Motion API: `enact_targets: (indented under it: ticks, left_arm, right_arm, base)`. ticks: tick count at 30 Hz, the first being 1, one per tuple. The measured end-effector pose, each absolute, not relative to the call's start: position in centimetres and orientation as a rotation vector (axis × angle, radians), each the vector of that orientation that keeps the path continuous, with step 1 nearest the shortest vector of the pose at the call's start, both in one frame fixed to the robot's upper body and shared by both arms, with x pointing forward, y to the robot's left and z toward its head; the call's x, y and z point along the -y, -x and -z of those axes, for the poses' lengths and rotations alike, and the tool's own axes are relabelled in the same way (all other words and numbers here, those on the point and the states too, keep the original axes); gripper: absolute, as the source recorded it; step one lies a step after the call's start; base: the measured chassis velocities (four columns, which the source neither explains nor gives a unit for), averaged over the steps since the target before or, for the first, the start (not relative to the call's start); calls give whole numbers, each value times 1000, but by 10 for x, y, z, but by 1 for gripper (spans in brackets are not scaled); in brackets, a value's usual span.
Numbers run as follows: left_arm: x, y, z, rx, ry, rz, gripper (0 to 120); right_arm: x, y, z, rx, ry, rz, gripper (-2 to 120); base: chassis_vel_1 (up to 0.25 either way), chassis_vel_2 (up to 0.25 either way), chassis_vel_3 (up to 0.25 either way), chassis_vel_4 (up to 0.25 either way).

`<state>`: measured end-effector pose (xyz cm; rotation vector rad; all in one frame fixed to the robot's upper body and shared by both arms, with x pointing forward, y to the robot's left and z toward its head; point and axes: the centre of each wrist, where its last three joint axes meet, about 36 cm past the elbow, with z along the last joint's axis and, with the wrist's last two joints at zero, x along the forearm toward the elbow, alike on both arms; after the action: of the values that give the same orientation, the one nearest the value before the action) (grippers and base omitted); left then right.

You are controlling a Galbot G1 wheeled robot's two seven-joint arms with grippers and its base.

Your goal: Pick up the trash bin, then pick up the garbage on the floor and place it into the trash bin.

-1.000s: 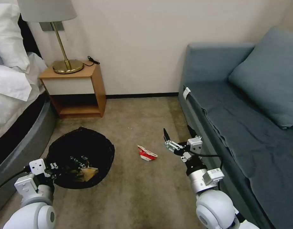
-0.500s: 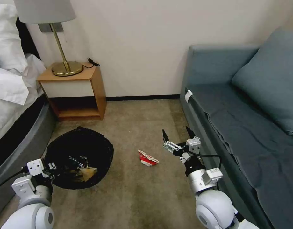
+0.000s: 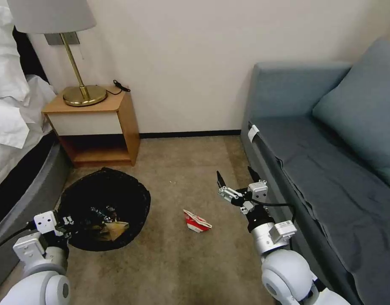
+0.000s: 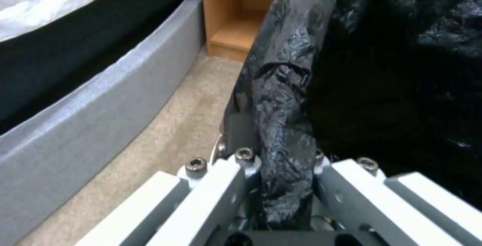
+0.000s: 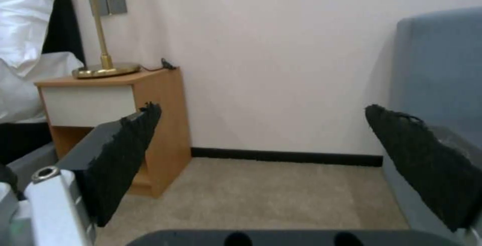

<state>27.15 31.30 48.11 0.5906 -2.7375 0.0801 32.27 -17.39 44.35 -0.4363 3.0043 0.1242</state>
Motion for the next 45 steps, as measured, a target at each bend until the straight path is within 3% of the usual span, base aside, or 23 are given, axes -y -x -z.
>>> enact_targets:
  ticks: [16,21,29,35,37,41,45]
  left_arm:
    - [-313,-269,-484,2740,-594,-75,1]
    - [-314,-268,-484,2739,-596,-76,1]
    - [-312,-268,-485,2748,-589,-77,1]
    - [-312,-268,-485,2748,-589,-76,1]
    - [-313,-267,-484,2748,-593,-74,1]
    - [-314,-267,-483,2747,-596,-72,1]
    - [-315,-266,-480,2744,-596,-72,1]
  right_arm:
    - [171,-336,-444,-2974,551,-165,100]
    - [171,-375,-438,-2919,762,-108,100]
    - [173,-465,-430,-2897,1239,183,100]
    - [173,-487,-415,-2968,1523,265,100]
    - [183,-516,-398,-2986,1859,350,100]
    - [188,-547,-388,-2957,2133,455,100]
    - [184,-558,-372,-2935,2260,558,100]
  base:
    - [-95,74,74,-83]
    - [0,0,0,0]
    - [0,0,0,0]
    - [0,0,0,0]
    - [0,0,0,0]
    - [0,0,0,0]
    - [0,0,0,0]
